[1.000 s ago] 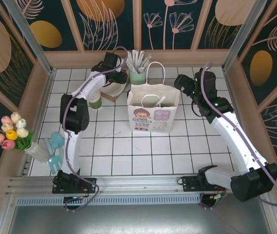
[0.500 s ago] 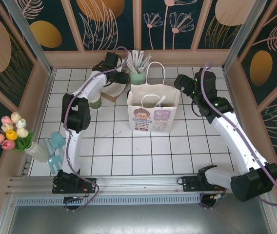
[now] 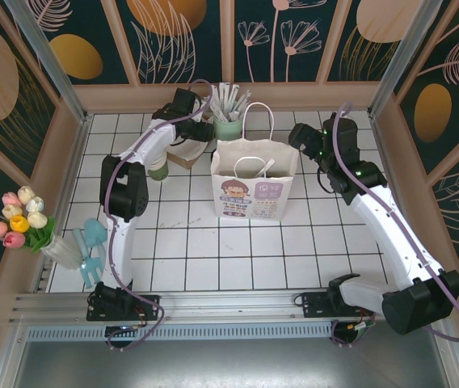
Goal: Pack the takeout coffee
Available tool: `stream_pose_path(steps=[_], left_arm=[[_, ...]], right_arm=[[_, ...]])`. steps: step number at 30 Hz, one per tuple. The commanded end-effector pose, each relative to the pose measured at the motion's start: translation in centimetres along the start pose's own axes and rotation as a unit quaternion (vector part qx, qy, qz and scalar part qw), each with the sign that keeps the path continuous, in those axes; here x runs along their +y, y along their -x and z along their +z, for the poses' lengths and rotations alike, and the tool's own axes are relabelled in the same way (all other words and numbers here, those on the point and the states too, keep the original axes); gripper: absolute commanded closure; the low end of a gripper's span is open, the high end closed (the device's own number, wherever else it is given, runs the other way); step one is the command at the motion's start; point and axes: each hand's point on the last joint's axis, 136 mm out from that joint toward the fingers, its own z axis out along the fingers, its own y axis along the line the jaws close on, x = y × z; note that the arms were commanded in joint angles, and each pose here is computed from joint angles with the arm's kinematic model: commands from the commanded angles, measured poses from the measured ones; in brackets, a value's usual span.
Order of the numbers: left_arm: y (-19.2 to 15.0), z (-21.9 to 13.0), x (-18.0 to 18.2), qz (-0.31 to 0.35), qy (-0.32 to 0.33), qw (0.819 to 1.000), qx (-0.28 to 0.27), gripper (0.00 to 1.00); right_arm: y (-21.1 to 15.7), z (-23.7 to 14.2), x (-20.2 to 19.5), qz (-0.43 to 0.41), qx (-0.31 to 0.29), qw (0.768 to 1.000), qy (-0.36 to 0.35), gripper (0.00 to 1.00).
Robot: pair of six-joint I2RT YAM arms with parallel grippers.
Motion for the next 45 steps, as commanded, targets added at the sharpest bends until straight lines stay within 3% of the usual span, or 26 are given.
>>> stream_pose_path(steps=[1, 14, 17, 36, 40, 45], left_arm=[[1.5, -1.6, 0.1, 0.007, 0.005, 1.0, -0.023, 0.44], [0.3, 0.2, 0.8, 0.006, 0.012, 1.0, 0.0, 0.52], [0.3, 0.1, 0.7, 0.008, 0.011, 1.0, 0.002, 0.6], [0.0, 0.8, 0.6, 0.002, -0.001, 1.0, 0.006, 0.69], [0.2, 0.7, 0.7, 0.002, 0.001, 1.0, 0.003, 0.77], [1.2, -0.5, 1.1, -0.004, 0.015, 1.0, -0.018, 1.0]], right_arm=[[0.3, -0.5, 0.0, -0.004, -0.005, 1.0, -0.003, 0.01], [0.5, -0.6, 0.1, -0.003, -0.009, 1.0, -0.003, 0.01], [0.5, -0.6, 0.0, -0.003, -0.007, 1.0, -0.003, 0.01], [0.5, -0.8, -0.1, -0.002, -0.008, 1.0, -0.005, 0.01], [0.6, -1.0, 0.0, -0.002, -0.01, 1.0, -0.005, 0.01], [0.7, -1.1, 0.0, -0.002, -0.011, 1.0, -0.004, 0.01]])
